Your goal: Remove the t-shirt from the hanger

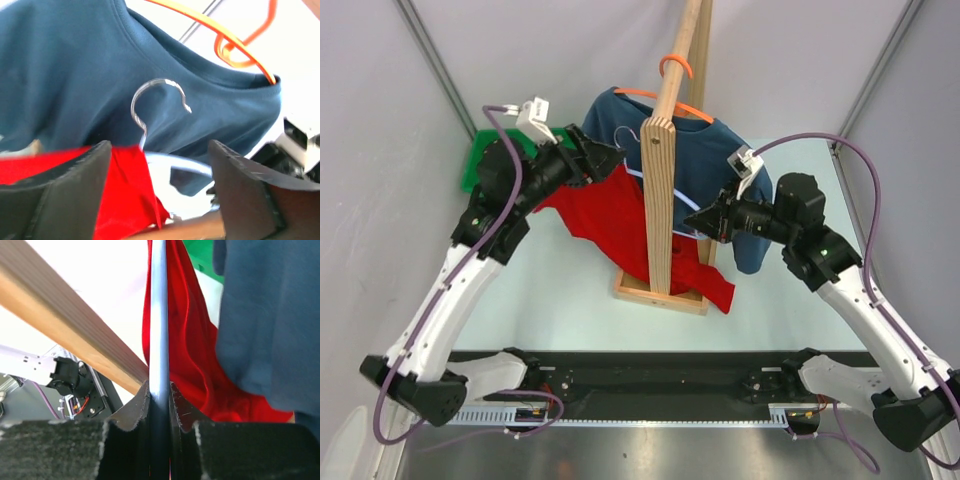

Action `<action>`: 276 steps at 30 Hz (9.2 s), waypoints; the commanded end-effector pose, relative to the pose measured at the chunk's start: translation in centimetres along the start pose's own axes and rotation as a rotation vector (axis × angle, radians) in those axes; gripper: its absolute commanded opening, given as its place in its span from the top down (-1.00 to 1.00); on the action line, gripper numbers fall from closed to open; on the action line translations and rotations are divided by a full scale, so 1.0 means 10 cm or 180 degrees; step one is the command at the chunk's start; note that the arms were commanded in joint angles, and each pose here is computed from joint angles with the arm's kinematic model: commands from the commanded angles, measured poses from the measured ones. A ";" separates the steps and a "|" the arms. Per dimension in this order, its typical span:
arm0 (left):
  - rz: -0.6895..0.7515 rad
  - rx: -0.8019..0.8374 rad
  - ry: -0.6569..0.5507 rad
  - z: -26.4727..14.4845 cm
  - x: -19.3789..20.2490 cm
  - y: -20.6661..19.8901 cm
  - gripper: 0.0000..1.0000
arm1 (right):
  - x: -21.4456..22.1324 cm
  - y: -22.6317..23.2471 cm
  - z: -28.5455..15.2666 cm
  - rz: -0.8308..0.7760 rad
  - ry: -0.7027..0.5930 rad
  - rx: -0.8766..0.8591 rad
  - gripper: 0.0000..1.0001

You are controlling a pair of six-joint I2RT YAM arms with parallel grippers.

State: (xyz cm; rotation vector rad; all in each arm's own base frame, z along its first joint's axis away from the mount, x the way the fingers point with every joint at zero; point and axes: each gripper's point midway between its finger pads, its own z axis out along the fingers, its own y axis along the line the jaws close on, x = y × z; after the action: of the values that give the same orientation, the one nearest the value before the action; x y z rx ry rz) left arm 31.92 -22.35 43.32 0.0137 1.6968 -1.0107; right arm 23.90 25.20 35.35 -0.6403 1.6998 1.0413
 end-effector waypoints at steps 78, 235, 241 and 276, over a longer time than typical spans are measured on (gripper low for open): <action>-0.1697 -0.2625 -0.0297 -1.26 1.41 2.87 0.99 | -0.72 0.32 -1.06 -0.1077 -0.0203 0.0353 1.00; 0.0538 -0.1657 -0.2053 -0.29 -2.56 1.38 0.99 | -0.36 -0.08 -1.71 0.0190 -0.0740 0.1820 -0.99; 0.0418 -0.1770 -0.1961 0.10 -2.63 1.74 0.99 | -0.38 -0.08 -1.71 0.0211 -0.0744 0.1829 -0.99; -0.1738 -0.0833 -0.2276 1.22 -1.49 4.15 0.99 | -0.33 -0.24 -1.48 0.0265 -0.0454 0.1823 -0.98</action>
State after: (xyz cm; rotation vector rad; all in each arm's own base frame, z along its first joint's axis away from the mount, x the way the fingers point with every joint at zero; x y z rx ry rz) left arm 64.06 3.88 18.00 -1.1238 1.4254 -0.7821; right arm 19.65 10.69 38.01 -0.1056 1.8272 0.5838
